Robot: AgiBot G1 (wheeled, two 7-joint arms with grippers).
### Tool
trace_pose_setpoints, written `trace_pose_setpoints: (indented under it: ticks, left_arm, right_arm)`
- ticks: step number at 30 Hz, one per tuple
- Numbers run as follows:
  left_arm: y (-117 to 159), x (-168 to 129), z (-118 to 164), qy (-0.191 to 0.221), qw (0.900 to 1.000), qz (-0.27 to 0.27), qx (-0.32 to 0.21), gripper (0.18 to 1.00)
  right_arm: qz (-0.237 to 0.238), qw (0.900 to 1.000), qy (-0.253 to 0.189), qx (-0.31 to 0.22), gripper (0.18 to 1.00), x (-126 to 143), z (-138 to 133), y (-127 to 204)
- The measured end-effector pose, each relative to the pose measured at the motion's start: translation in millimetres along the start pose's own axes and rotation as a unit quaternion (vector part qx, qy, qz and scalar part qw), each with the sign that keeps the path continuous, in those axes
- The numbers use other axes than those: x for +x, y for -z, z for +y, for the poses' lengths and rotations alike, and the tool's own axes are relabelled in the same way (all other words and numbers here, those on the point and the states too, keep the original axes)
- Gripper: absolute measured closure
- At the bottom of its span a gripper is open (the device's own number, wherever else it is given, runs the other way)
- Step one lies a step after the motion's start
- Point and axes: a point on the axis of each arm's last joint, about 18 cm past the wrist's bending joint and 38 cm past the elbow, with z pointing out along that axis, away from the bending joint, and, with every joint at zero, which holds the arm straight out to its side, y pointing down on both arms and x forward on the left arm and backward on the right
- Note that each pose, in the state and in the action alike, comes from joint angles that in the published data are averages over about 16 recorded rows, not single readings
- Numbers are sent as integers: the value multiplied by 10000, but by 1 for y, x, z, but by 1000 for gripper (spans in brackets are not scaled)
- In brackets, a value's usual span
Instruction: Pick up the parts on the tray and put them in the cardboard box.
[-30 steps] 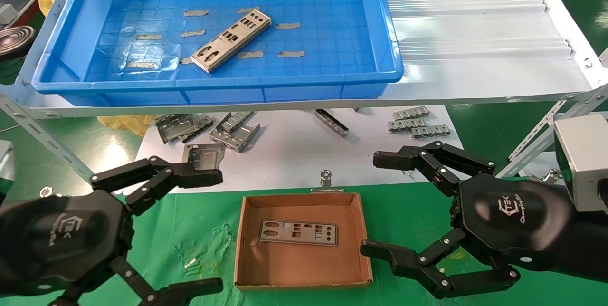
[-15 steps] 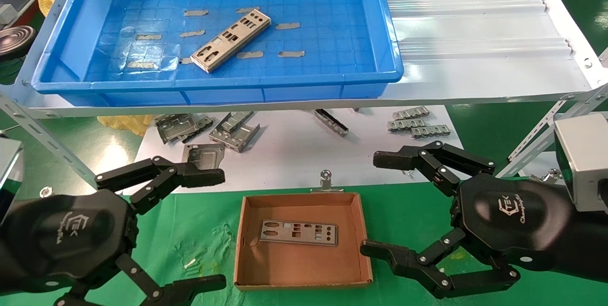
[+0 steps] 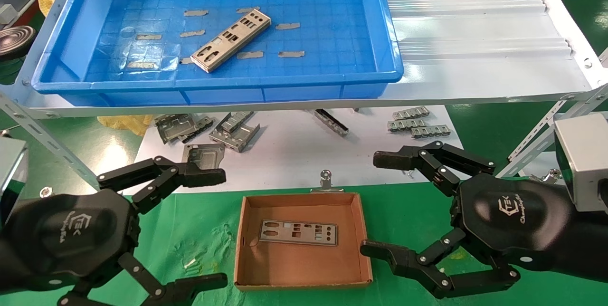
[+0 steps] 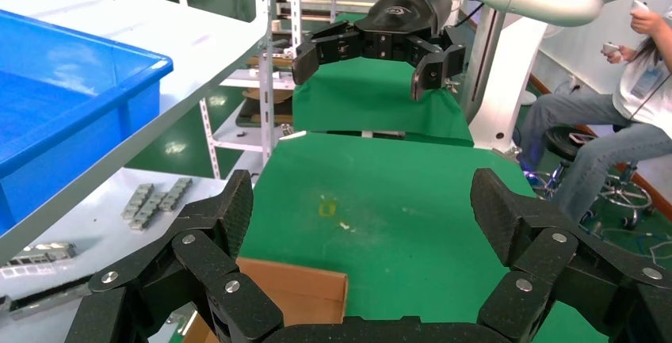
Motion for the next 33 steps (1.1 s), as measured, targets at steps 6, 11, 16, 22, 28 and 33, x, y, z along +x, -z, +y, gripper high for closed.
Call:
trace_pose_setpoints:
  ticks: [6,11,16,22,28,33]
  left_arm:
    - [0,0,0,2,10000,-3,-1,184]
    - [0,0,0,2,10000,-5,-2,184]
    - [0,-1,1,1,10000,-6,-2,184]
    - [0,-1,1,1,10000,-6,-2,184]
    - [0,-1,1,2,10000,-6,-2,184]
    - [0,-1,1,3,10000,-6,-2,184]
  right_arm:
    - [0,10000,0,0,179,0,0,0]
    - [0,10000,0,0,179,0,0,0]
    - [0,10000,0,0,179,0,0,0]
    - [0,10000,0,0,179,0,0,0]
    - [0,10000,0,0,179,0,0,0]
    - [0,10000,0,0,179,0,0,0]
